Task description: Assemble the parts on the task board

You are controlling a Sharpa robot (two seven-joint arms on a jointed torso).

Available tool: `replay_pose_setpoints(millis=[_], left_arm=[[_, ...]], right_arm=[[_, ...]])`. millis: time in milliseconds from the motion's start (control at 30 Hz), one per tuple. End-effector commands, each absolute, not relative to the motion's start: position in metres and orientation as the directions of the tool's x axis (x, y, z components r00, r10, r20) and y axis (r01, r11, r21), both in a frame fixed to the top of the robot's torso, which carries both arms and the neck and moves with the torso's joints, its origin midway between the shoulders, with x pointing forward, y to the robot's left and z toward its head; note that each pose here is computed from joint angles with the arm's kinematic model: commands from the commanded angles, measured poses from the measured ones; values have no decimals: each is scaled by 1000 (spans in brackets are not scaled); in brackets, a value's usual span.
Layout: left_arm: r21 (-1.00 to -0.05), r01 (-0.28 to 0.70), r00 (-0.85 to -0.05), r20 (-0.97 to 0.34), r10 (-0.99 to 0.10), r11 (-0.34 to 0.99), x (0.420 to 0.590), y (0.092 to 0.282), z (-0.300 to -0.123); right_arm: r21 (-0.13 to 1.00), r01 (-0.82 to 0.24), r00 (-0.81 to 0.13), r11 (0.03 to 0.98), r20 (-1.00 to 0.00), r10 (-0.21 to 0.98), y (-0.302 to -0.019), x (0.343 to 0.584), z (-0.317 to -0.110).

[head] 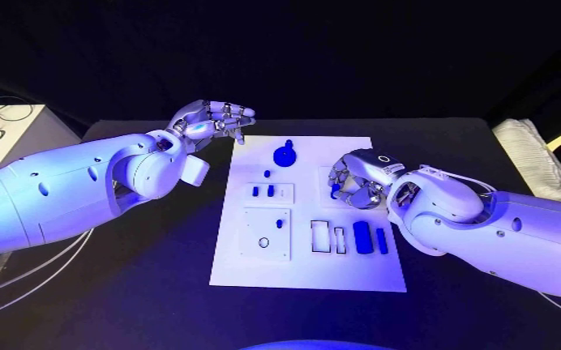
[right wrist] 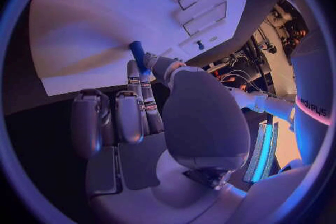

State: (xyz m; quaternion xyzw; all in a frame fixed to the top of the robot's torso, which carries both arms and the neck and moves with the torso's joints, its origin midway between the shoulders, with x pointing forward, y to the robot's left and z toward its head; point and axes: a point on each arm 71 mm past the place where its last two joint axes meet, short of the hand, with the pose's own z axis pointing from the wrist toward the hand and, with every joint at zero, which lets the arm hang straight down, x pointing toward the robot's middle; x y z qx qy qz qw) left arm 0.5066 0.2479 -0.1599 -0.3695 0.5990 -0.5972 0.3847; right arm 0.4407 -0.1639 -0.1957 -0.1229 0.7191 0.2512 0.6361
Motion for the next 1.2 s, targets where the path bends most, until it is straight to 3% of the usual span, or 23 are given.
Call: replay_pose_setpoints(millis=[33,267,500,900,1200], left_arm=[[-1000,20,-443,-9,-897,0,506,247,-159],[-1000,20,-441,-9,-897,0,507,247,-159],[-1000,20,-443,-7,-897,-2,507,246,-159],[-1000,17,-452,-2,-892,-6,507,242,-160],[-1000,15,-461,1,-888,-9,507,238,-160]], right_arm=[[224,-488,-116,843,-975,192,-164,437,-185],[286,-529,-120,799,-957,264,-154,422,-165],[347,-571,-164,744,-936,311,-132,408,-161],[425,-633,-277,647,-905,323,-80,383,-189],[442,-640,-324,628,-897,300,-63,376,-213]])
